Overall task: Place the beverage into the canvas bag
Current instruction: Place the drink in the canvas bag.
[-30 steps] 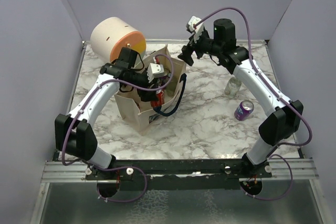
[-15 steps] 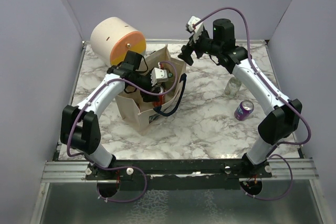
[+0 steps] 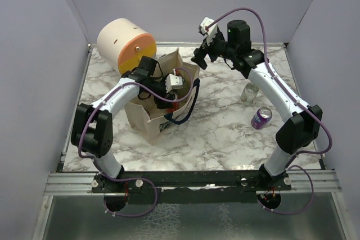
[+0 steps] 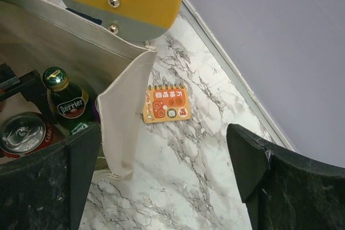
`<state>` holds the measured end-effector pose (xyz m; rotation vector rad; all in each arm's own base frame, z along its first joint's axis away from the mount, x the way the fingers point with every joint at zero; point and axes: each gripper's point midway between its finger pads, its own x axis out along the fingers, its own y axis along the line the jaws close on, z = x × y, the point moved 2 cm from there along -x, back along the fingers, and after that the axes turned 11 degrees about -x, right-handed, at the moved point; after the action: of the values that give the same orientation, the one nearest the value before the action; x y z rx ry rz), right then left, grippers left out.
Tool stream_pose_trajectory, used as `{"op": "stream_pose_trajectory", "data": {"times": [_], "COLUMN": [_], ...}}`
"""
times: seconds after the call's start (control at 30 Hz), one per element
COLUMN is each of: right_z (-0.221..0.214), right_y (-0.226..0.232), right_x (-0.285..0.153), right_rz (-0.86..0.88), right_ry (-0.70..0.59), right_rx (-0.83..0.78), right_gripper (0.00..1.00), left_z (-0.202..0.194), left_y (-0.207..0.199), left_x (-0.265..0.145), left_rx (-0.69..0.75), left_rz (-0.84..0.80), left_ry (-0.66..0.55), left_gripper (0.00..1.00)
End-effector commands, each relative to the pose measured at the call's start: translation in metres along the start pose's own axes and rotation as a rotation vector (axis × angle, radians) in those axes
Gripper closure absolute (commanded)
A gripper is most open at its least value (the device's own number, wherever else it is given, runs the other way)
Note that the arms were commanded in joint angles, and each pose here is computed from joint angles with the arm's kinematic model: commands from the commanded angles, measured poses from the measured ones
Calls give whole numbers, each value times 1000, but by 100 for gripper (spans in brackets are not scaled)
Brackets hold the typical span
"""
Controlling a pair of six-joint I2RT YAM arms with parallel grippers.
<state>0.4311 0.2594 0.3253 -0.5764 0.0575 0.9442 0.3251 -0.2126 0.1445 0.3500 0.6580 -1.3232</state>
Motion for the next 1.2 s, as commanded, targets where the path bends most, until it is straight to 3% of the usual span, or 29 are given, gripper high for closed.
{"op": "stream_pose_trajectory", "data": {"times": [0.0,0.6,1.0,1.17], "right_z": [8,0,-1,-2], "right_y": [-17,-17,-14,-13], "right_x": [0,4,5,5], "right_rz": [-62,-63,-51,-45], "right_ry": [-12,6,4,4], "right_rx": [-36,-46,-40,-37], "right_gripper": [0,0,0,0], "left_z": [18,-8,-18,-19], "left_y": [8,13,-4,-9], "left_x": [4,30,26,22], "left_rx": [84,43,34,37], "left_rz": [-1,-38,-78,-86], "left_ry": [-72,-37,2,17], "left_gripper": [100,100,83,69]}}
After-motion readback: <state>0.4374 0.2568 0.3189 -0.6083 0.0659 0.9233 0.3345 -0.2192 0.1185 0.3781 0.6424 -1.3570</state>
